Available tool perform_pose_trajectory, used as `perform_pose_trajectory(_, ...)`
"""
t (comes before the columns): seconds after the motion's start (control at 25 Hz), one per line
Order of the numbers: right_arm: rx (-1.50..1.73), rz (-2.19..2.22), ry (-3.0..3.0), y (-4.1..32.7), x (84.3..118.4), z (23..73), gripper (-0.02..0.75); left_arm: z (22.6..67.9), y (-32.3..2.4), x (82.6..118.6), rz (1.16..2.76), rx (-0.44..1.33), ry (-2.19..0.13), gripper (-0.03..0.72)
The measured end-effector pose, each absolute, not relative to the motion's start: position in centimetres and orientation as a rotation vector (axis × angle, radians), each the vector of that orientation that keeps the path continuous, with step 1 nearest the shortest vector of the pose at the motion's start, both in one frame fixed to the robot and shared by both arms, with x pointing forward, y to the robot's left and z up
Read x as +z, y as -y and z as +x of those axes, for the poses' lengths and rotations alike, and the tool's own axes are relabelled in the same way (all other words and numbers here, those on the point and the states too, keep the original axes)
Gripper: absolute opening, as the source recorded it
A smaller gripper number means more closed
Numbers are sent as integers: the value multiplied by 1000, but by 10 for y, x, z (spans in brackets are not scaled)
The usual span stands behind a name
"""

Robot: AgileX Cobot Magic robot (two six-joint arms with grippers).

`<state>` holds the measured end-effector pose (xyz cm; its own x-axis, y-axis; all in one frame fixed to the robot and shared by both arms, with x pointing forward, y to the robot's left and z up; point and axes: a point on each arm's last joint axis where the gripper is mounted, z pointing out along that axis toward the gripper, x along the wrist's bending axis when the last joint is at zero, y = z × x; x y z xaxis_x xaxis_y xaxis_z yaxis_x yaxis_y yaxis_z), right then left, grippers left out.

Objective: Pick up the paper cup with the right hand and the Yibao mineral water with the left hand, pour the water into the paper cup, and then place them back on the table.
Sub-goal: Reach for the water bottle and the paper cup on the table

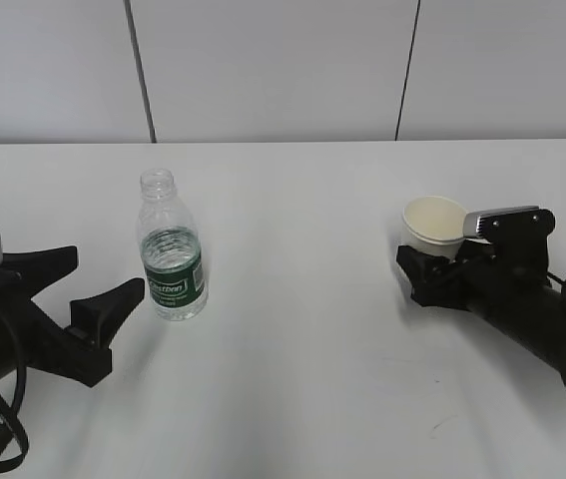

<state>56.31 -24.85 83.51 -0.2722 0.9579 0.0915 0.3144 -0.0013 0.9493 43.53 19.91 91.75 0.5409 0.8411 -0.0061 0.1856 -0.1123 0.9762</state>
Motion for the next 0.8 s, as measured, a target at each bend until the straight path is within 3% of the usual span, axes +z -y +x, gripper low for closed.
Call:
perform_pose_trajectory(0.2,1292,1330,-1643,249,835,563,563,435,-199,918,1619,704,-887,531)
perform_pose_trajectory(0.8,1294,1327,-1646,248,835,563,554,434,-197,917,1634,688,-856,496)
